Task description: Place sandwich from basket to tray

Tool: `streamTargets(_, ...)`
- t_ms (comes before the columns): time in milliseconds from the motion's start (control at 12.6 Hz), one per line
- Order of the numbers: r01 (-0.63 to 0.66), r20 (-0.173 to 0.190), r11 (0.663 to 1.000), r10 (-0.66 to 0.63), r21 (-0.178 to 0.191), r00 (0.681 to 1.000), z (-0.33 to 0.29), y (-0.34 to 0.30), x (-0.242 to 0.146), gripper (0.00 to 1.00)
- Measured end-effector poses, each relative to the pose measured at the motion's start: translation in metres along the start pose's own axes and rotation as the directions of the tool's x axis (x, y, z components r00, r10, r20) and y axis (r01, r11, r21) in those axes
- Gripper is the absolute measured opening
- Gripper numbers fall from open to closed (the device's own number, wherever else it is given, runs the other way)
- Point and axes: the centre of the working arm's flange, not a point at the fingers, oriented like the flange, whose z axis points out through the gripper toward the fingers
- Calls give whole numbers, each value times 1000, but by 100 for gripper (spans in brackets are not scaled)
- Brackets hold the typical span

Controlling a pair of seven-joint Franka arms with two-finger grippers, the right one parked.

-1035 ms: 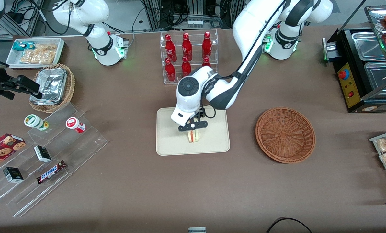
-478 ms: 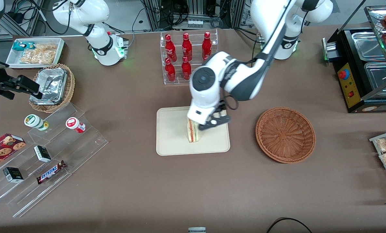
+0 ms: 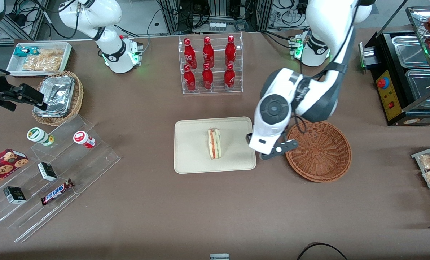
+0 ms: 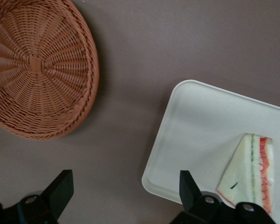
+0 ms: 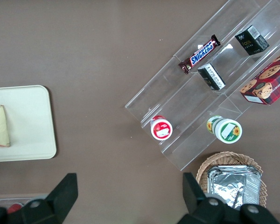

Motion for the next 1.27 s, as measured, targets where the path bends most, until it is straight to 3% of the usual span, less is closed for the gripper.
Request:
streamTargets(239,-53,21,999,53,-2,998,-12,-47,14,100)
streamTargets(717,-225,71,973,229,-59,971,-66,-190,37,100)
streamTargets(1274,-389,74,917,395,-86,916,-121,-284,20,100)
